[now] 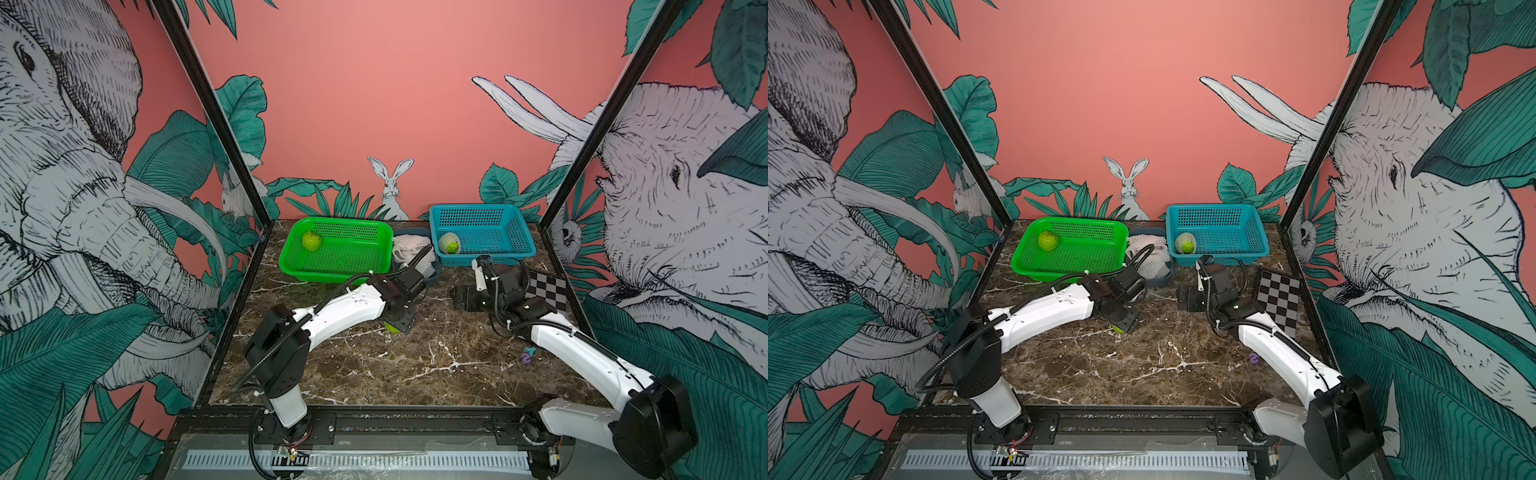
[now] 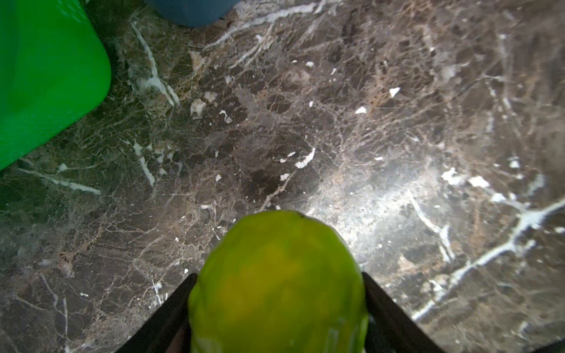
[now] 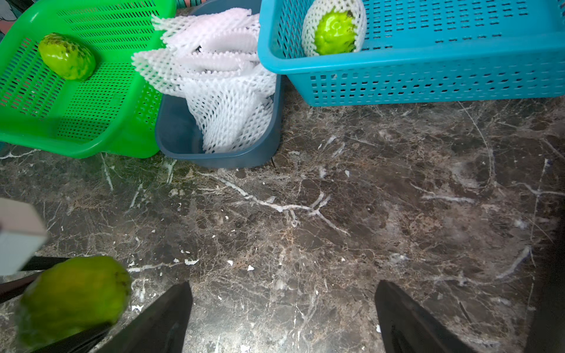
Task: Sleeve custard apples in foam nets
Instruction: Place the custard apple at the center of the board.
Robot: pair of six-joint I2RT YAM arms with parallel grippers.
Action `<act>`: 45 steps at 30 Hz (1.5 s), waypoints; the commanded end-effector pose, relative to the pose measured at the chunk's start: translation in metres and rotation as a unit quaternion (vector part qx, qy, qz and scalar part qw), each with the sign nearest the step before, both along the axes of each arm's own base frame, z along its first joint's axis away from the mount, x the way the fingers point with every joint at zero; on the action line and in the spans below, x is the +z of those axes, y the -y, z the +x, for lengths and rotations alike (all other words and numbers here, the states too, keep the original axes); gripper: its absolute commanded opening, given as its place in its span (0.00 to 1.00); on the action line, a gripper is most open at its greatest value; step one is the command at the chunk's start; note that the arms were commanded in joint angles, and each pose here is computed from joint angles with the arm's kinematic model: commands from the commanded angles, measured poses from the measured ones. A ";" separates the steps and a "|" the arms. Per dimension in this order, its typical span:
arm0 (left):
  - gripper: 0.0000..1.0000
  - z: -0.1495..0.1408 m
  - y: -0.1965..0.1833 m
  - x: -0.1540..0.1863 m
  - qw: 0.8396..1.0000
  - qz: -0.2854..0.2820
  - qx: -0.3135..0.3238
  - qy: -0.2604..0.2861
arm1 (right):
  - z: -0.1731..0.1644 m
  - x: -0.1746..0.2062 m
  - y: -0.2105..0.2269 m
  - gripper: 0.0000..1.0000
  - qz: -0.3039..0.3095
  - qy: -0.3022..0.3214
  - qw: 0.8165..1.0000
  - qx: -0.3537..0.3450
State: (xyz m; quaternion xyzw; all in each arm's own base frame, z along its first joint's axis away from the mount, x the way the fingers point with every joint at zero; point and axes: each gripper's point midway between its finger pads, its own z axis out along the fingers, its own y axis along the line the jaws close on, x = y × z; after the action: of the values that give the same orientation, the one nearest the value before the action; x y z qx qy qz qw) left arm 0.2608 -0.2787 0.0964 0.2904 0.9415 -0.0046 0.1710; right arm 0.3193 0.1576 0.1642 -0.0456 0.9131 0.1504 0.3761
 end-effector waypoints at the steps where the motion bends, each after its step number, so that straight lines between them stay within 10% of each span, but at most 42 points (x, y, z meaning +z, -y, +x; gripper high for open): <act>1: 0.62 0.010 -0.005 -0.009 0.999 0.027 0.026 0.032 | 0.005 0.011 0.002 0.95 0.016 0.019 1.000 -0.014; 19: 0.82 0.001 0.005 -0.035 0.992 0.119 0.006 0.036 | 0.007 0.015 0.012 0.96 0.023 0.025 0.999 -0.029; 45: 0.90 0.005 -0.012 0.080 0.991 0.019 0.045 0.122 | 0.016 0.043 -0.003 0.87 0.042 0.027 0.999 0.011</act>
State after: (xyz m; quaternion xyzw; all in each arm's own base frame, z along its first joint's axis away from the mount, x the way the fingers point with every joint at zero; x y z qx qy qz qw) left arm 0.2654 -0.2841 0.1396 0.2840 0.9252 0.0652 0.2432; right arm 0.3297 0.1479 0.1963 -0.0258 0.8995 0.1737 0.4000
